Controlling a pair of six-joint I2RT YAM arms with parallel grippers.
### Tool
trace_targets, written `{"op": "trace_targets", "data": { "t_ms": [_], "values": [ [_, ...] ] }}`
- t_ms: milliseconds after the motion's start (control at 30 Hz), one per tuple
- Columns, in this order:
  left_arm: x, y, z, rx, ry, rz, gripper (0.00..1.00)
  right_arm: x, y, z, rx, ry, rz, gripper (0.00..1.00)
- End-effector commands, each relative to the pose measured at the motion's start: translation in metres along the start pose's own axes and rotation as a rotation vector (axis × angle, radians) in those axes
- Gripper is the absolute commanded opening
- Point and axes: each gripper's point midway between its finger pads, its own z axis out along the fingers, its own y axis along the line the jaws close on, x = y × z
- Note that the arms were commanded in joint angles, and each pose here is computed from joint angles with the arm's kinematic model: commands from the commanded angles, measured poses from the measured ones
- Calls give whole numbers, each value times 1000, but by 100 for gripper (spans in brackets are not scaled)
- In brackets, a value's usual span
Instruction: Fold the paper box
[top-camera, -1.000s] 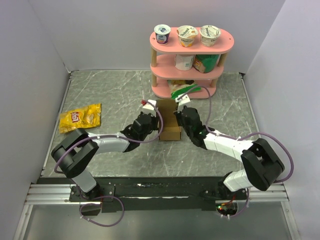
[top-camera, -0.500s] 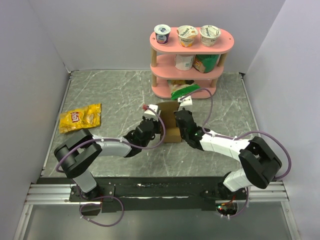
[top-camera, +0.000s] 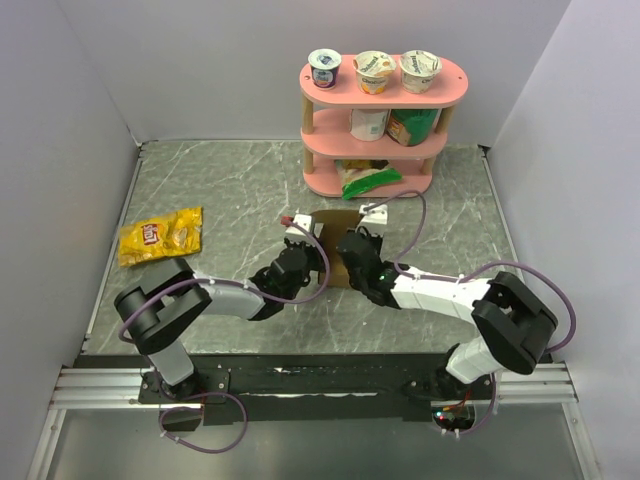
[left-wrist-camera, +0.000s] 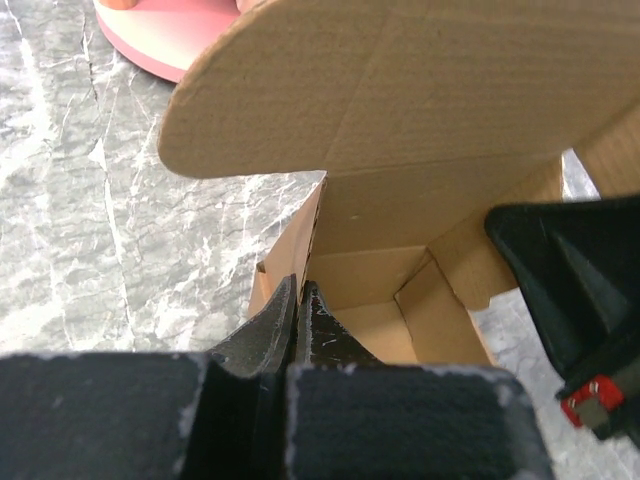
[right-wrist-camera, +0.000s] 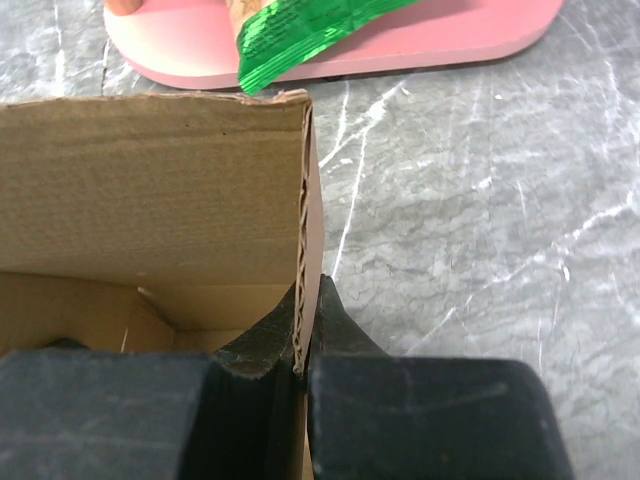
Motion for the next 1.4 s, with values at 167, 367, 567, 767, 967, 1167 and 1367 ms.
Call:
{"op": "trace_targets", "data": {
  "t_ms": [167, 367, 567, 767, 967, 1167, 1367],
  "values": [
    [50, -27, -16, 92, 108, -33, 1, 59, 11, -18, -35, 130, -16, 0],
    [62, -15, -30, 70, 105, 3, 1, 75, 7, -32, 15, 157, -7, 0],
    [70, -10, -41, 45, 104, 38, 1, 92, -4, -46, 86, 213, -30, 4],
    [82, -1, -48, 3, 106, 73, 1, 87, -18, -67, 143, 181, -74, 37],
    [85, 2, -48, -22, 102, 97, 1, 76, -20, -94, 86, 140, -82, 80],
    [86, 2, -50, -32, 99, 117, 1, 68, -23, -120, 43, 120, -78, 88],
    [82, 0, -49, -43, 101, 126, 1, 55, -11, -145, -103, 88, -47, 100]
  ]
}}
